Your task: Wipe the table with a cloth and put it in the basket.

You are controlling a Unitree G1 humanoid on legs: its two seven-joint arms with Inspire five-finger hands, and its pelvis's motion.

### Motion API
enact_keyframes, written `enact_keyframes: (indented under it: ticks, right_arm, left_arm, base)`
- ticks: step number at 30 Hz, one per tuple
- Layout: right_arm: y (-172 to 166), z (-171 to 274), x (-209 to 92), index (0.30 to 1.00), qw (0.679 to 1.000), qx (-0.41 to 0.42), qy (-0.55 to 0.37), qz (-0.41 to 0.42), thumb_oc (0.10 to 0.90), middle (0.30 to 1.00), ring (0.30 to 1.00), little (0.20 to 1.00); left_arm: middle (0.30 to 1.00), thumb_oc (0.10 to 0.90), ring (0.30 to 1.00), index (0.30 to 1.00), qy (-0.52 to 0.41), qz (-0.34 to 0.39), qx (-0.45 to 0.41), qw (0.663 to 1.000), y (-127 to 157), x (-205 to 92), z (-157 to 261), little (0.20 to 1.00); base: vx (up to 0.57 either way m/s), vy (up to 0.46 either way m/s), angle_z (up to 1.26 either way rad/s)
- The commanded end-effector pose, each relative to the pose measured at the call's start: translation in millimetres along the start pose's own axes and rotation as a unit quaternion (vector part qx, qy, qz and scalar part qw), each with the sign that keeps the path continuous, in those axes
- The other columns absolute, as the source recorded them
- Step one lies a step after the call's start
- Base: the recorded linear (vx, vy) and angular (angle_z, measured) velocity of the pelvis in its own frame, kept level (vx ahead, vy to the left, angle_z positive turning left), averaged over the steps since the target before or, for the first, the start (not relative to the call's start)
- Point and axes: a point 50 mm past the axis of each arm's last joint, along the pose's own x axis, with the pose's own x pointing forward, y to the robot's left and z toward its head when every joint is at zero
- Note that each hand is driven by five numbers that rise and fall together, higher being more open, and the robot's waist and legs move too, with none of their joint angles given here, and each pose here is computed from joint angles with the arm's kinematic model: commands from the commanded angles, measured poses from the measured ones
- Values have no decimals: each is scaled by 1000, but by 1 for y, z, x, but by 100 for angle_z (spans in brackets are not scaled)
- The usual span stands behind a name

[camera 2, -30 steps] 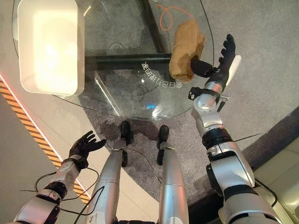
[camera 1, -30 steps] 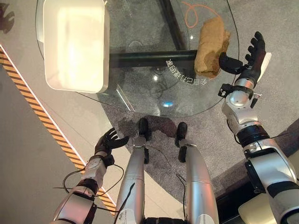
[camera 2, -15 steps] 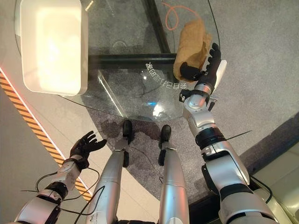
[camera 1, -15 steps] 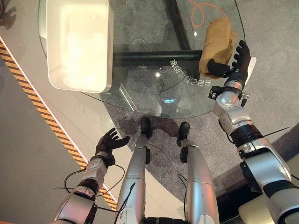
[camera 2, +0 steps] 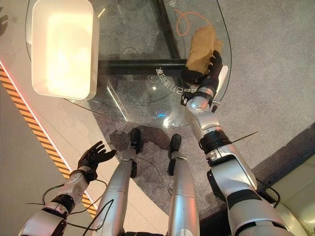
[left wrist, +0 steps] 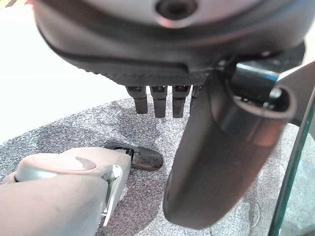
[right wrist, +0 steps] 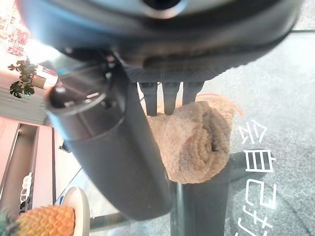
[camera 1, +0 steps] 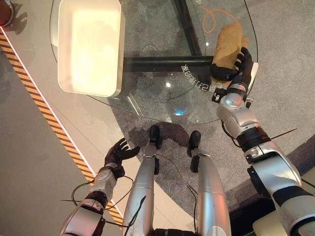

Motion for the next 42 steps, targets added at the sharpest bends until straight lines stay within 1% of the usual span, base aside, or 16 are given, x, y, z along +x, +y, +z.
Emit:
enact_keyframes:
  ticks: [1, 10, 21, 31, 42]
  right_arm:
    - [15, 45, -4, 900, 997, 14, -76, 6, 800, 900, 900, 900]
    - [8, 49, 8, 900, 990, -92, -89, -65, 800, 900, 900, 900]
    - [8, 52, 13, 900, 979, -159, -91, -92, 800, 900, 900, 900]
    - [-2, 32, 18, 900, 972, -196, -58, -120, 800, 900, 900, 900]
    - [-5, 12, 12, 900, 971, -191, -51, -136, 800, 900, 900, 900]
  left_arm:
    - [900, 800, 900, 900, 24, 7, 1, 1000, -2, -9, -25, 900]
    - [900, 800, 900, 900, 31, -6, 8, 999, -10, -10, -31, 900]
    - [900, 800, 900, 900, 36, -18, 10, 999, -17, -9, -31, 900]
    - [900, 800, 900, 900, 35, -26, 11, 999, -19, -9, -31, 900]
    - [900, 800, 900, 900, 27, -28, 7, 999, -23, -7, -25, 900]
  base:
    - [0, 0, 0]
    - [0, 0, 0]
    - [0, 0, 0]
    - [1, 1, 1]
    - [-6, 0, 1]
